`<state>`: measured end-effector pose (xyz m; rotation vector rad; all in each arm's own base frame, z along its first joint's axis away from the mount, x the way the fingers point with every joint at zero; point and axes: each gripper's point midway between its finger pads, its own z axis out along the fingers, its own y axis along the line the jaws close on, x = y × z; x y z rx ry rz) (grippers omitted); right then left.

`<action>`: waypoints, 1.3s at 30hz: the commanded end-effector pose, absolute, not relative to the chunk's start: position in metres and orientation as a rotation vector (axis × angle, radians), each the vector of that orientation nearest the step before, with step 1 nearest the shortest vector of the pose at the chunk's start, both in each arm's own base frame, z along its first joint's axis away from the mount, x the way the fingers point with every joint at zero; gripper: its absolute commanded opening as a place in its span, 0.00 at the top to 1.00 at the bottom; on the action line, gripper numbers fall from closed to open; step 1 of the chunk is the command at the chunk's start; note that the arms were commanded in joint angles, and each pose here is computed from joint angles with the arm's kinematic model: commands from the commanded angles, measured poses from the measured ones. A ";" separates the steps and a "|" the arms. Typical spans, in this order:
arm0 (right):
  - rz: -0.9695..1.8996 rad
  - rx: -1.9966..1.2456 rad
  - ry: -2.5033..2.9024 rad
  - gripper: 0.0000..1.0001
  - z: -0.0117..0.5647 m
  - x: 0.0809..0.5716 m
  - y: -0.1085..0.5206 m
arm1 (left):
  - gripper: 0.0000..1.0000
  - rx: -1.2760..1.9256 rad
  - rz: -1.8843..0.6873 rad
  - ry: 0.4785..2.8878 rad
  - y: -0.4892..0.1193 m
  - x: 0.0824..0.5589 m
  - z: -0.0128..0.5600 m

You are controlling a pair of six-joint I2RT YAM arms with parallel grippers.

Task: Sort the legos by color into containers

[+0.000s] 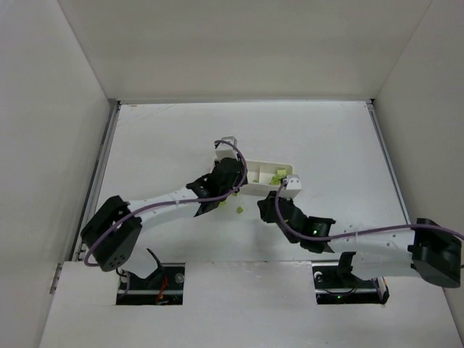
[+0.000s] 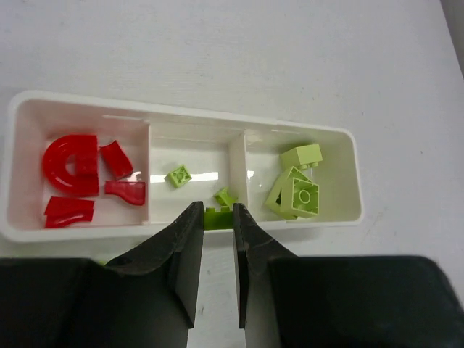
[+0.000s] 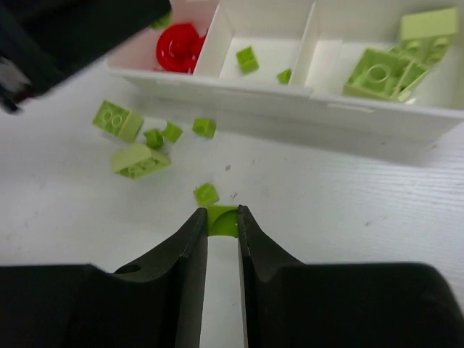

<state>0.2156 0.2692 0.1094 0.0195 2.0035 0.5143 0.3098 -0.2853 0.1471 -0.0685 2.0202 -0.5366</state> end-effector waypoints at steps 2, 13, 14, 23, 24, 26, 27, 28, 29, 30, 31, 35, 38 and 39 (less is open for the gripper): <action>0.498 0.082 1.961 0.76 0.126 0.222 0.240 | 0.82 -0.020 -0.569 1.976 -0.312 0.338 0.155; 0.518 0.116 1.867 0.76 0.166 0.241 0.218 | 0.59 -0.014 -0.524 2.031 -0.322 0.359 0.127; 0.525 0.118 1.864 0.76 0.168 0.243 0.219 | 0.57 -0.017 -0.527 2.021 -0.320 0.358 0.132; 0.547 0.078 1.862 0.76 0.178 0.290 0.256 | 0.61 -0.083 -0.524 1.934 -0.272 0.317 0.163; 0.541 0.073 1.865 0.76 0.177 0.297 0.262 | 0.62 -0.088 -0.519 1.929 -0.266 0.308 0.162; 0.529 0.067 1.877 0.76 0.172 0.309 0.273 | 0.63 -0.096 -0.508 1.936 -0.254 0.290 0.157; 0.522 0.067 1.883 0.76 0.169 0.317 0.278 | 0.63 -0.095 -0.507 1.948 -0.250 0.280 0.152; 0.514 0.061 1.891 0.76 0.165 0.325 0.282 | 0.63 -0.086 -0.505 1.962 -0.248 0.271 0.146; 0.503 0.054 1.899 0.76 0.160 0.335 0.287 | 0.63 -0.076 -0.505 1.978 -0.245 0.260 0.139; 0.496 0.053 1.908 0.76 0.157 0.342 0.290 | 0.62 -0.070 -0.510 1.994 -0.245 0.251 0.132; 0.487 0.053 1.917 0.76 0.153 0.347 0.294 | 0.62 -0.063 -0.517 2.009 -0.247 0.244 0.126; 0.452 0.049 1.938 0.76 0.140 0.366 0.302 | 0.62 -0.018 -0.532 2.068 -0.256 0.221 0.101; 0.437 0.048 1.951 0.72 0.133 0.371 0.305 | 0.61 0.026 -0.534 2.090 -0.267 0.212 0.089; 0.435 0.046 1.955 0.69 0.132 0.372 0.306 | 0.61 0.036 -0.530 2.093 -0.269 0.212 0.087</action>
